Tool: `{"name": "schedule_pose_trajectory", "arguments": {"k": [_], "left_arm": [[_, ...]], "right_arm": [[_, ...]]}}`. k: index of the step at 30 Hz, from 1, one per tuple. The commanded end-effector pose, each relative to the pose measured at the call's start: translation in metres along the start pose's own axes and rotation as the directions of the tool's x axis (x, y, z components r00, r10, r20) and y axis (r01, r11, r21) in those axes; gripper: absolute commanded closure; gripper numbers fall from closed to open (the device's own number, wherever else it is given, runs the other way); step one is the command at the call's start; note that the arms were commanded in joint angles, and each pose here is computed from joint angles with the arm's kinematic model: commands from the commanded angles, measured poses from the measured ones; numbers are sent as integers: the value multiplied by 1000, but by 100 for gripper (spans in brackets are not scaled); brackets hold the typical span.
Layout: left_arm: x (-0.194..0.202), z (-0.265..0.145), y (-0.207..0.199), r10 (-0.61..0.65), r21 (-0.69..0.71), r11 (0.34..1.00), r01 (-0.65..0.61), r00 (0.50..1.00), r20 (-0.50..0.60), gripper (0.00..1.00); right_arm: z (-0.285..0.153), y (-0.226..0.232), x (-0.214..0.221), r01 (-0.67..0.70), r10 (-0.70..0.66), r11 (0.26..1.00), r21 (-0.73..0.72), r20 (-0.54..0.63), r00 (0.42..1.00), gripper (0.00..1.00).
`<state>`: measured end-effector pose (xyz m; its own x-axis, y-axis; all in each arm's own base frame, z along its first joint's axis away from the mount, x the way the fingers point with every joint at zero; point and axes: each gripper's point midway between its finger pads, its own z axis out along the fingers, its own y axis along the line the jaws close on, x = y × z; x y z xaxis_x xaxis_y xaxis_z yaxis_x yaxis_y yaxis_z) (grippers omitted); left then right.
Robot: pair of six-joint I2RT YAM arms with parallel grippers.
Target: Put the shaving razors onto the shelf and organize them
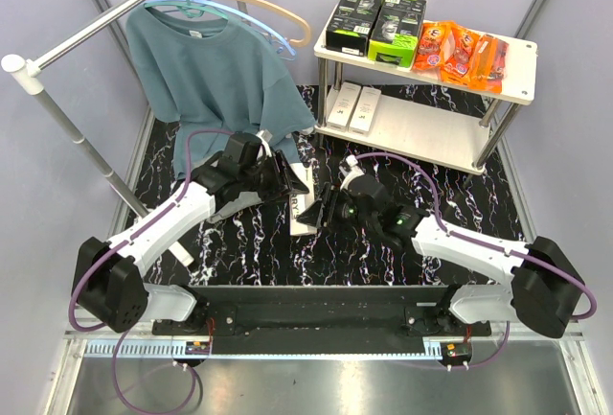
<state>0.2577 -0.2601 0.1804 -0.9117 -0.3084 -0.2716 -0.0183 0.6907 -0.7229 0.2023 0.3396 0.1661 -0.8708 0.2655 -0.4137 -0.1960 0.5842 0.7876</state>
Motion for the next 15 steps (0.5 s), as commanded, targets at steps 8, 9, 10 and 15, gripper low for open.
{"name": "schedule_pose_trajectory", "arguments": {"k": [8, 9, 10, 15], "left_arm": [[-8, -12, -27, 37, 104, 994, -41, 998, 46, 55], [-8, -12, -27, 36, 105, 994, -41, 998, 46, 55], [-8, -11, -26, 35, 103, 994, -39, 998, 44, 53], [-8, -12, -26, 40, 102, 994, -44, 998, 48, 36]], "right_arm": [[4, 12, -5, -9, 11, 998, -57, 38, 999, 66], [3, 11, -5, -6, 8, 998, -56, 39, 999, 67], [3, 11, -5, -2, 5, 998, -55, 39, 999, 67], [1, 13, -7, 5, -3, 998, -56, 43, 999, 71]]}}
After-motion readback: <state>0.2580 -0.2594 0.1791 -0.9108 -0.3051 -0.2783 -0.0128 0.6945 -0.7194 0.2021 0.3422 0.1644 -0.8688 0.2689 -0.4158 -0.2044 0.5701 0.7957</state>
